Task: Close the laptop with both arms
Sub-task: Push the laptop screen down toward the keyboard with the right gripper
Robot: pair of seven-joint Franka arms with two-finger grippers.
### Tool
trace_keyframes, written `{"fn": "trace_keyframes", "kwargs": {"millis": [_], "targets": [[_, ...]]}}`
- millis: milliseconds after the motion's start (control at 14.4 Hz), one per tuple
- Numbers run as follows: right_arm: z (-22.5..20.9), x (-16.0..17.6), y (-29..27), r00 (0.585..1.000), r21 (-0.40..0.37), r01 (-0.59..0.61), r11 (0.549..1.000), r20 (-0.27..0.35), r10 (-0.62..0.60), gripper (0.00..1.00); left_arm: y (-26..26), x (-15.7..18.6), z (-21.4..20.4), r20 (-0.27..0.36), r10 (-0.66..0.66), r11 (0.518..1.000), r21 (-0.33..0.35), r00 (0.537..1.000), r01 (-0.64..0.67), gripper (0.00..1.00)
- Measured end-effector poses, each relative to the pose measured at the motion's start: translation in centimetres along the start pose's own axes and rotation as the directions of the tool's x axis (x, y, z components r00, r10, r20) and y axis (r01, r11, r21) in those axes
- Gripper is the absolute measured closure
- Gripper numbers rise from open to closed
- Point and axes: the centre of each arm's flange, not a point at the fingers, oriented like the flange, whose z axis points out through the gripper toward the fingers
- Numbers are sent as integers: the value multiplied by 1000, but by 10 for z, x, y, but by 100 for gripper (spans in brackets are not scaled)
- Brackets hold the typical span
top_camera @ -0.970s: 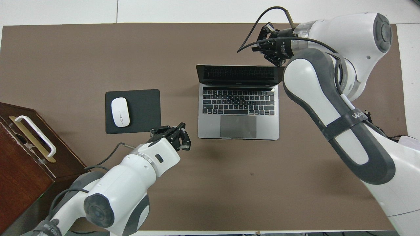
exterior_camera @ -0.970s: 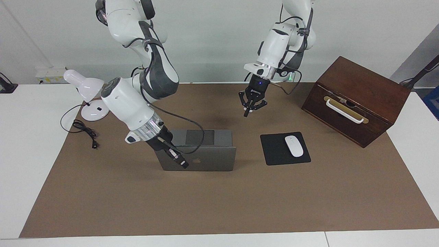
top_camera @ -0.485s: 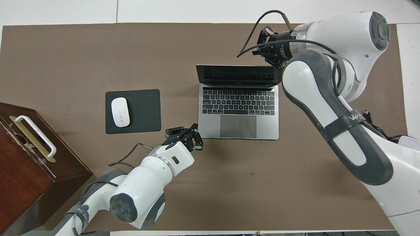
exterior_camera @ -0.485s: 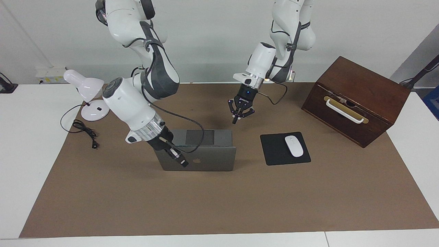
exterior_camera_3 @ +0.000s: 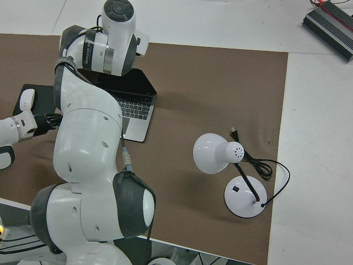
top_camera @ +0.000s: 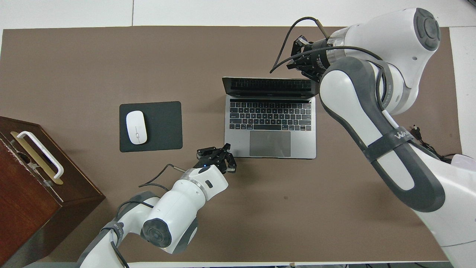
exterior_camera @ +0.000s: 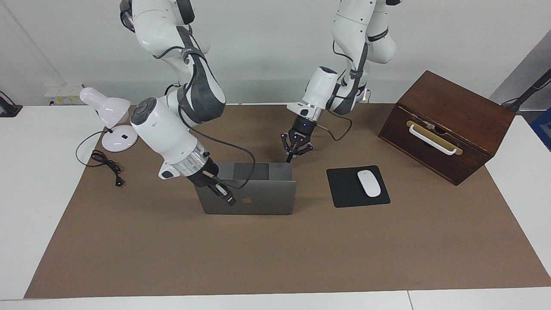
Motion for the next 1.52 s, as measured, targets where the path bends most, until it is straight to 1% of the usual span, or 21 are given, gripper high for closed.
{"fn": "trace_keyframes", "kwargs": {"millis": [208,416,623,970,1524], "targets": [[0,-1,1,1000,-13,3,1000,7,-3,99,1,-6,7,9,-1,1000,1,1000,1,99],[1,-1,3,1000,-47,25,999,-2,-25,99,11,-14,18,24,-12,1000,-3,1000,13,99],[2,-4,4,999,-73,30,997,14,-29,99,13,-19,30,35,-13,1000,-1,999,13,99],[4,-8,5,999,-98,45,994,23,-43,99,13,-21,34,39,-5,1000,1,999,5,99],[9,-24,10,994,-182,69,981,97,-52,99,11,-21,34,39,43,999,3,998,-44,99]]}}
